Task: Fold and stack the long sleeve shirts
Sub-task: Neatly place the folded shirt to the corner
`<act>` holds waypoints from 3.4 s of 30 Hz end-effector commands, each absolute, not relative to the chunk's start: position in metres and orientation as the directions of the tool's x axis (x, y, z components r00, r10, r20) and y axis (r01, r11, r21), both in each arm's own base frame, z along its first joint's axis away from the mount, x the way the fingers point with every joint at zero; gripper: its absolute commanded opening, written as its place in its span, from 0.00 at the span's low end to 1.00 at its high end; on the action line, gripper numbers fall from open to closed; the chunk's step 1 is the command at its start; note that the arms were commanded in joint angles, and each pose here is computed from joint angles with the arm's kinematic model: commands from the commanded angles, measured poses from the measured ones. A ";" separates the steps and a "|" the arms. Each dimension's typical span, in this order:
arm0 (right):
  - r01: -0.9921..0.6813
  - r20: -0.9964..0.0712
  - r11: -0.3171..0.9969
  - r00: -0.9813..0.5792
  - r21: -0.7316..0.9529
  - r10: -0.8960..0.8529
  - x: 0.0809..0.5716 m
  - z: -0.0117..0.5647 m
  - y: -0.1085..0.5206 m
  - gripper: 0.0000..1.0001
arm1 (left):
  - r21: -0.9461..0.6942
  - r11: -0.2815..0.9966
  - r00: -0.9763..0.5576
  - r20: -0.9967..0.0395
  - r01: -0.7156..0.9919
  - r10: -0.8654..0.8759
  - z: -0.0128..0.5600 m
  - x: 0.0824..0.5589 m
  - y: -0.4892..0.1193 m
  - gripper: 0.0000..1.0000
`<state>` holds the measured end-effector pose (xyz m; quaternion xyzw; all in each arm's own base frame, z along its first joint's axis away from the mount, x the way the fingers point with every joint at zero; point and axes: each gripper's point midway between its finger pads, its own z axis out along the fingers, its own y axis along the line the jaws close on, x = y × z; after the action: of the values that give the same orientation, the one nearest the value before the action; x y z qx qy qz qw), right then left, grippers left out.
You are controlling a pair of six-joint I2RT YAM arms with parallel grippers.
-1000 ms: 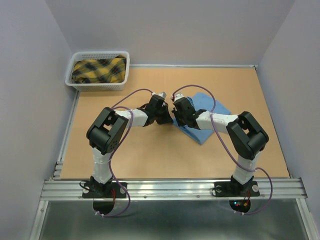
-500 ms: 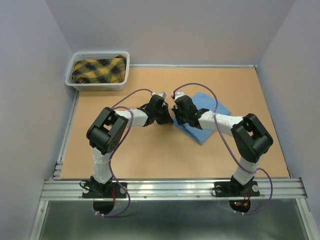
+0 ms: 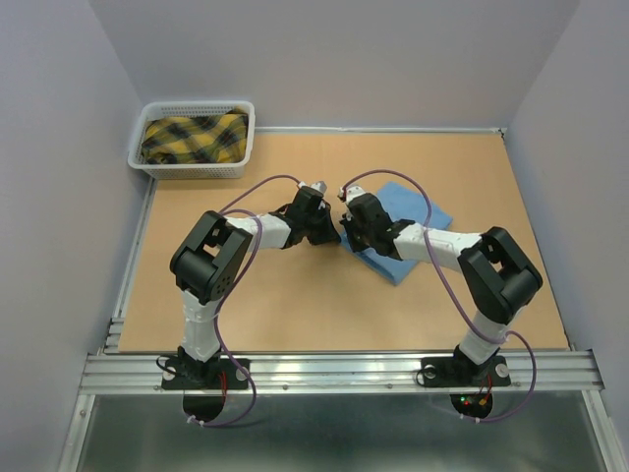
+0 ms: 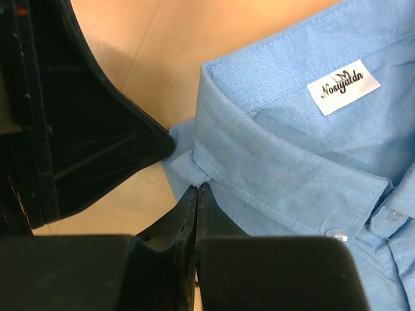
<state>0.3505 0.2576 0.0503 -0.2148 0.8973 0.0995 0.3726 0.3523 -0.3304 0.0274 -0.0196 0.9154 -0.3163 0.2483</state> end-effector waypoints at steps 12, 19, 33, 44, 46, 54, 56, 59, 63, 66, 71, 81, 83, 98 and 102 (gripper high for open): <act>-0.494 -0.752 0.864 -0.607 0.101 -0.259 0.342 0.069 0.279 0.01 | -0.605 0.785 -0.880 -0.437 0.134 -0.188 0.036 0.344 -0.334 0.00; -0.489 -0.765 0.863 -0.602 0.127 -0.229 0.347 0.067 0.287 0.01 | -0.611 0.780 -0.877 -0.441 0.137 -0.192 0.039 0.344 -0.335 0.00; -0.493 -0.736 0.860 -0.630 0.132 -0.248 0.342 0.041 0.286 0.07 | -0.617 0.774 -0.861 -0.463 0.143 -0.210 0.047 0.345 -0.332 0.02; -0.493 -0.813 0.860 -0.550 0.134 -0.188 0.346 0.101 0.284 0.45 | -0.613 0.781 -0.838 -0.483 0.117 -0.253 0.068 0.342 -0.314 0.23; -0.490 -0.829 0.861 -0.533 0.139 -0.170 0.347 0.116 0.283 0.51 | -0.614 0.780 -0.826 -0.498 0.120 -0.265 0.080 0.343 -0.311 0.26; -0.384 -0.836 0.916 -0.535 0.114 -0.120 0.343 0.132 0.255 0.59 | -0.600 0.791 -0.781 -0.550 0.123 -0.296 0.122 0.340 -0.294 0.54; -0.342 -0.827 0.932 -0.553 0.118 -0.099 0.339 0.128 0.243 0.60 | -0.614 0.777 -0.774 -0.557 0.139 -0.302 0.133 0.338 -0.296 0.54; -0.223 -0.811 0.954 -0.584 0.199 0.032 0.338 0.134 0.211 0.60 | -0.644 0.737 -0.772 -0.570 0.206 -0.282 0.151 0.337 -0.317 0.43; -0.134 -0.761 0.935 -0.624 0.329 0.179 0.335 0.135 0.177 0.59 | -0.688 0.663 -0.806 -0.552 0.296 -0.213 0.159 0.328 -0.361 0.34; -0.105 -0.714 0.897 -0.648 0.429 0.265 0.326 0.135 0.160 0.58 | -0.703 0.633 -0.815 -0.547 0.325 -0.189 0.155 0.329 -0.383 0.27; -0.091 -0.618 0.833 -0.715 0.546 0.328 0.312 0.125 0.158 0.55 | -0.713 0.620 -0.829 -0.531 0.327 -0.173 0.134 0.335 -0.396 0.19; -0.119 -0.422 0.626 -0.832 0.771 0.361 0.279 0.114 0.193 0.49 | -0.697 0.665 -0.873 -0.468 0.268 -0.138 0.067 0.328 -0.390 0.13; -0.110 -0.393 0.587 -0.837 0.802 0.380 0.279 0.109 0.198 0.49 | -0.688 0.679 -0.877 -0.460 0.257 -0.134 0.057 0.327 -0.387 0.12; 0.120 -0.221 0.544 -0.825 0.830 0.520 0.244 0.019 0.142 0.40 | -0.666 0.718 -0.888 -0.433 0.200 -0.155 0.027 0.330 -0.365 0.12; 0.125 -0.222 0.522 -0.804 0.844 0.551 0.246 0.024 0.129 0.39 | -0.662 0.727 -0.891 -0.424 0.183 -0.161 0.021 0.330 -0.358 0.12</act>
<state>0.2495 0.1415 0.0269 0.1985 0.8416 0.4497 0.2237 0.3265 -0.3659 0.0301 0.0126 0.8978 -0.3763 0.2284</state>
